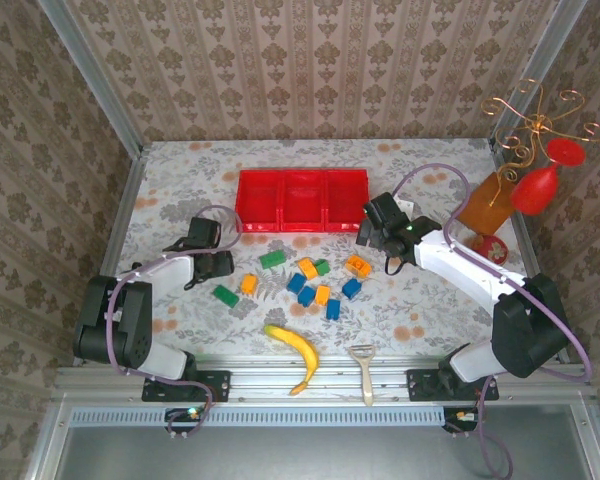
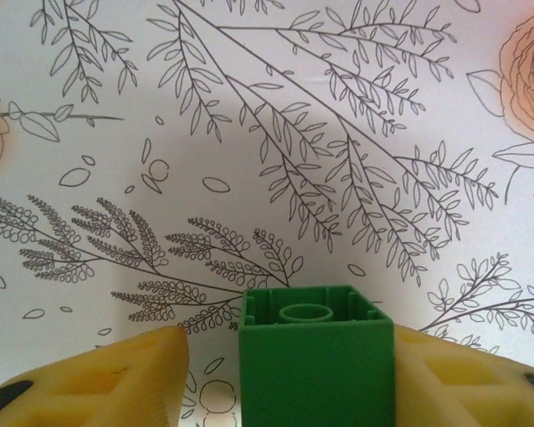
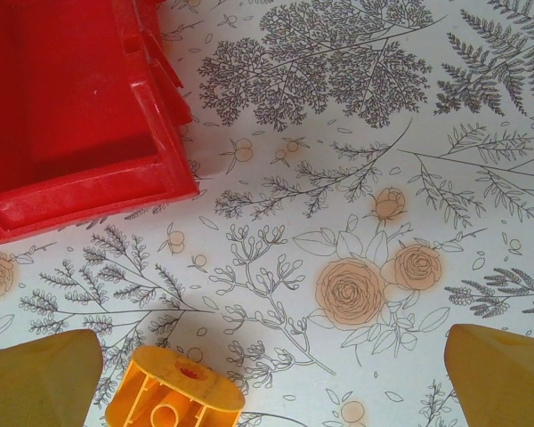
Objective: Sort the legos into containers by color
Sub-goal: Pick up the lego from the middle-left of the table, then place the lego in the container.
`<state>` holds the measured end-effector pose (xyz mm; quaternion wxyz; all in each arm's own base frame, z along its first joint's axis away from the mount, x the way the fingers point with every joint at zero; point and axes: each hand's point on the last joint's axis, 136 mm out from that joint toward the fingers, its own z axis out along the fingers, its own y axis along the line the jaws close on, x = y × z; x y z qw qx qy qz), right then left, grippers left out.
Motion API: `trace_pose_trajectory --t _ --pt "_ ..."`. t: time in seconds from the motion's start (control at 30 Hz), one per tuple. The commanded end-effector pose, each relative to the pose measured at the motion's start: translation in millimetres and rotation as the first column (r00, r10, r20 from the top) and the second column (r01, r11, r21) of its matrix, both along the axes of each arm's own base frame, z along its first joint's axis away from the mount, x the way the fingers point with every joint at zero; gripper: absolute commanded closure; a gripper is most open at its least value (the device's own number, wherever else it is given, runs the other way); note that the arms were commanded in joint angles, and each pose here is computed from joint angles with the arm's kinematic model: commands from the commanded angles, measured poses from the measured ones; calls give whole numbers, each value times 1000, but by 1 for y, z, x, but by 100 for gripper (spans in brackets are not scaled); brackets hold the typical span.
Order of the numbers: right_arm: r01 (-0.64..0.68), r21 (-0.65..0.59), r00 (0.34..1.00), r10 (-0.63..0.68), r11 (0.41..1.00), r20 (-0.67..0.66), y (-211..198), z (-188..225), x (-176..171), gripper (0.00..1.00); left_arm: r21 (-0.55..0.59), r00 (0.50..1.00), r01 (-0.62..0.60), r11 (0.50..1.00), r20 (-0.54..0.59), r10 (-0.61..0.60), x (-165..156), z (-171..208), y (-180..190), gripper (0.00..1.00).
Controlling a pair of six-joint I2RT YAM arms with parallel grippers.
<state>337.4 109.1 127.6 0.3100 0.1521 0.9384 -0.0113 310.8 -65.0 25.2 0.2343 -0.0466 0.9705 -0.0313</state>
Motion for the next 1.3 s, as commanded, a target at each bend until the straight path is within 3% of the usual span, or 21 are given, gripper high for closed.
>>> trace_pose_trajectory --t 0.0,0.37,0.67,0.9,1.03,1.27 --pt "25 -3 999 -25 1000 23 2 2 6 0 -30 1000 -13 999 10 14 2 -1 -2 48" --pt "21 -12 1000 -20 1000 15 4 -1 7 0 -56 998 -2 998 56 6 16 12 -8 79" --pt "17 -17 1000 -17 1000 14 7 -4 6 0 -22 966 68 997 250 -61 48 83 -33 83" --pt "26 -32 999 -25 999 20 8 -2 4 0 27 919 173 985 354 -171 87 122 -77 84" --pt "30 -43 999 -30 999 15 6 -2 0 0 89 903 220 971 359 -237 105 125 -100 83" --pt "38 -53 999 -38 998 13 1 -3 -6 0 159 915 230 960 300 -269 132 109 -106 82"
